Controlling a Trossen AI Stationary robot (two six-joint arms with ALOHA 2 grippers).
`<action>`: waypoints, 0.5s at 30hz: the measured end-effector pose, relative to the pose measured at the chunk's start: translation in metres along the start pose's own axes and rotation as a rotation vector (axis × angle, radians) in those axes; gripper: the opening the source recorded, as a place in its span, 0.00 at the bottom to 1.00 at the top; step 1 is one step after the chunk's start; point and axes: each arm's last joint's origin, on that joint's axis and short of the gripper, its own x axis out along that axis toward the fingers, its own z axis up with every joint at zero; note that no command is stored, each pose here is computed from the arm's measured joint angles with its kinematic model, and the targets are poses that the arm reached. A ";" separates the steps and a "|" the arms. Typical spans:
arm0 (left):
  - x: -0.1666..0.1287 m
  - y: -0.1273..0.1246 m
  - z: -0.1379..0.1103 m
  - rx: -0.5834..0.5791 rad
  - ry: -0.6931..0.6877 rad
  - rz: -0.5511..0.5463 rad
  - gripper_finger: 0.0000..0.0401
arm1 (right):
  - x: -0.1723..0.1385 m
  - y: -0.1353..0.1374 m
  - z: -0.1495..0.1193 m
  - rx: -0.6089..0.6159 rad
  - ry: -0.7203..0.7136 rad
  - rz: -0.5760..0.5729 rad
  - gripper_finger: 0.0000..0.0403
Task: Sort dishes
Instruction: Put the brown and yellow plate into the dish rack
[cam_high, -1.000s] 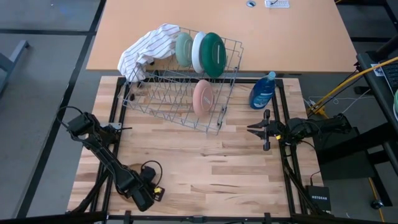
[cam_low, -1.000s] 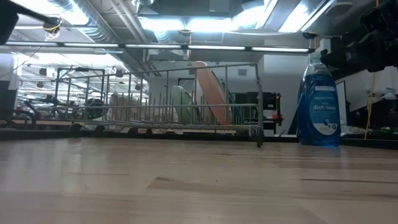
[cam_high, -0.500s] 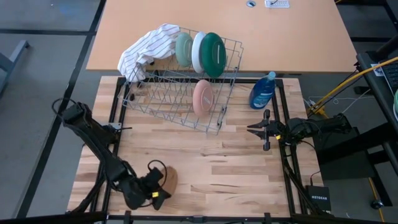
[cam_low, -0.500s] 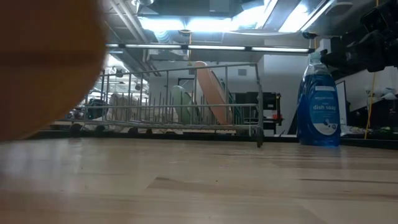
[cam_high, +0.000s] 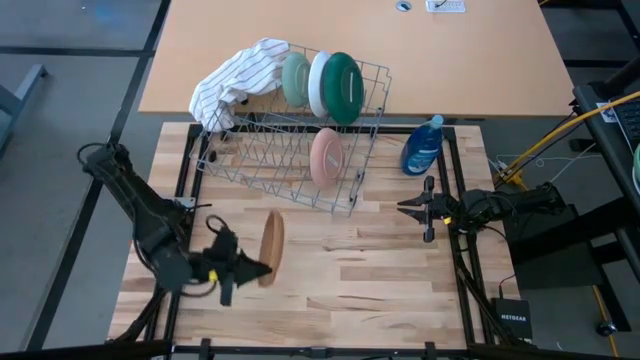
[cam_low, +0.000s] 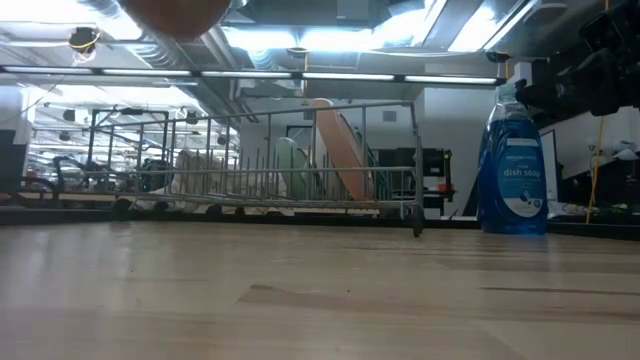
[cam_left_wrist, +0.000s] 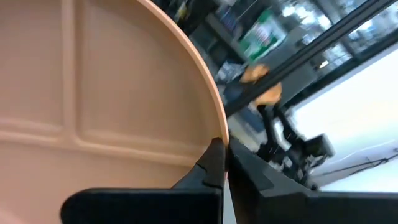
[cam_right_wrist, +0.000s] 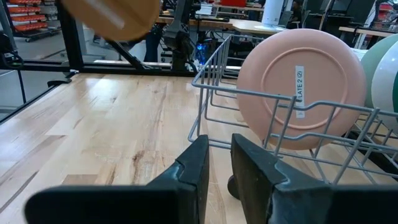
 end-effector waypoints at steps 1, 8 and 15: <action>-0.001 -0.001 0.008 0.018 -0.023 -0.015 0.00 | 0.000 0.000 0.000 0.000 0.000 0.000 0.18; -0.010 0.003 0.069 0.173 -0.170 -0.074 0.00 | 0.000 0.000 0.000 0.000 0.000 0.000 0.18; -0.013 0.025 0.124 0.284 -0.197 -0.153 0.00 | 0.000 0.000 0.000 0.000 0.000 0.000 0.18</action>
